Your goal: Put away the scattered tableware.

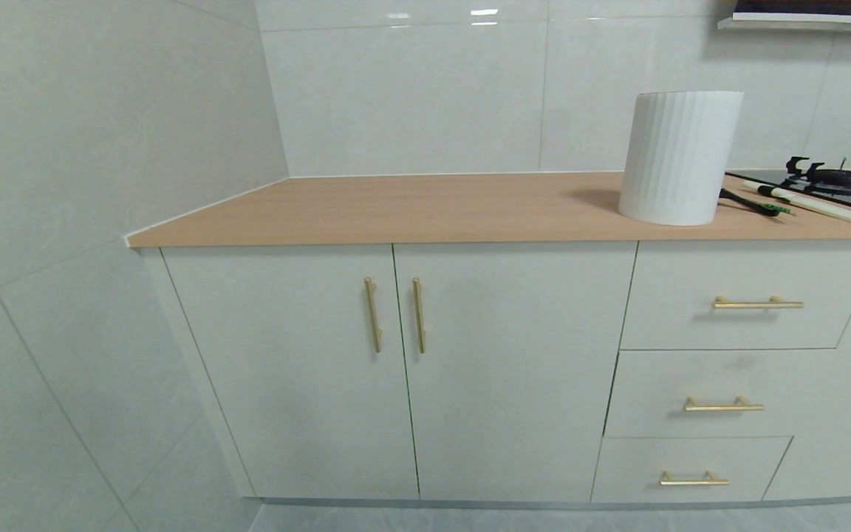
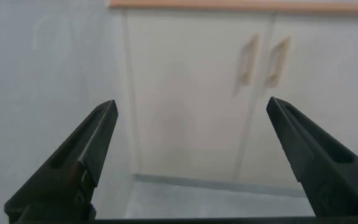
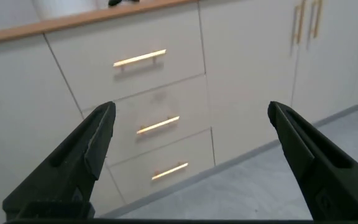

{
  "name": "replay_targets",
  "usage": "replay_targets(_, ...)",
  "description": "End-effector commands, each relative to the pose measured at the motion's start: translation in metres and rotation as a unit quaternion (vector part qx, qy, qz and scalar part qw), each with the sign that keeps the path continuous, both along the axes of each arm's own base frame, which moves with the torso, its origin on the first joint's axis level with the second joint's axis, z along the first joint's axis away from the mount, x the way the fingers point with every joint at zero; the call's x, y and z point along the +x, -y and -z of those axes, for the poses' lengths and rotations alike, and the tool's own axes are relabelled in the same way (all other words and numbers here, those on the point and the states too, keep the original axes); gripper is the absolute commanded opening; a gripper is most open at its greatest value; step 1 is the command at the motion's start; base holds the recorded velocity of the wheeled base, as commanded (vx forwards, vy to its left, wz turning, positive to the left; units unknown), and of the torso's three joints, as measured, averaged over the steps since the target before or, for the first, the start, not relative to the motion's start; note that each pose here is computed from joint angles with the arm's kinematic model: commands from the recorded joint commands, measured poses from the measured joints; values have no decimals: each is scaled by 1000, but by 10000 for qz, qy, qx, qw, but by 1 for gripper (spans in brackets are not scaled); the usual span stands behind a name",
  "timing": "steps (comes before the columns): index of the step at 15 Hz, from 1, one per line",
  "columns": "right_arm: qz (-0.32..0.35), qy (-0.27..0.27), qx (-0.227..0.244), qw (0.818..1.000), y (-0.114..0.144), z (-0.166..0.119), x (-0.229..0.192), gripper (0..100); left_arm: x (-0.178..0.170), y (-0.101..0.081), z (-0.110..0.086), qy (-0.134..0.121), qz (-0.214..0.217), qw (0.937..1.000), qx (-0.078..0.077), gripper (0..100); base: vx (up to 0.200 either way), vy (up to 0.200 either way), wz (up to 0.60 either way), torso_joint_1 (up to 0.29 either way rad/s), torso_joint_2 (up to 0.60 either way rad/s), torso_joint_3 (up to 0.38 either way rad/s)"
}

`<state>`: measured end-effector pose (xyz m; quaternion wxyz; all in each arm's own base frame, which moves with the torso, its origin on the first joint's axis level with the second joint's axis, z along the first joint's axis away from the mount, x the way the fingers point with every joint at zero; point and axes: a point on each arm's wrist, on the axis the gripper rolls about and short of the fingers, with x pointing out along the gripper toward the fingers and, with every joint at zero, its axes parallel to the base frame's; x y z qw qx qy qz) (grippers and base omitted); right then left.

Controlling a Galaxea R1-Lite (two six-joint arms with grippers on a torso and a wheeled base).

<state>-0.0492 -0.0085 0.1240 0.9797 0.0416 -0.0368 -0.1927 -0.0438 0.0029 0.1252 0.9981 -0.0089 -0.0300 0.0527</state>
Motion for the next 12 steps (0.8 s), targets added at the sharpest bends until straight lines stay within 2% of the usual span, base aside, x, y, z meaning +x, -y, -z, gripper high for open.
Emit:
replay_targets(1, -288, -120, 4, 9995, -1, 16, 9, 100, 9, 0, 24, -111, -86, 9999, 47, 100, 0, 0, 0, 0, 0, 0)
replay_targets(3, -347, 32, -48, 9994, -1, 25, 17, 100, 19, 0, 42, -101, -81, 9999, 101, 100, 0, 0, 0, 0, 0, 0)
replay_targets(4, -498, 102, -84, 9987, -2, 31, 21, 100, 21, 0, 45, -81, -71, 9998, 193, 100, 0, 0, 0, 0, 0, 0)
replay_targets(5, -650, 133, -97, 9977, -3, 35, 23, 100, 21, 1, 46, -127, -40, 9997, 202, 100, 0, 0, 0, 0, 0, 0)
replay_targets(6, -913, 128, -163, 9956, -4, 39, 26, 100, 21, 1, 46, -137, 115, 9997, 187, 100, 0, 0, 0, 0, 0, 0)
replay_targets(7, -1127, 44, -177, 9935, -5, 41, 26, 100, 21, 3, 49, -284, 447, 9984, 195, 100, 0, 0, 0, 0, 0, 0)
replay_targets(10, -1624, -147, -172, 9865, -7, 44, 27, 100, 21, 3, 49, -288, 495, 9983, 143, 100, 0, 0, 0, 0, 0, 0)
replay_targets(12, -1623, -141, -180, 9865, -7, 45, 26, 100, 21, 3, 49, -288, 495, 9983, 135, 100, 0, 0, 0, 0, 0, 0)
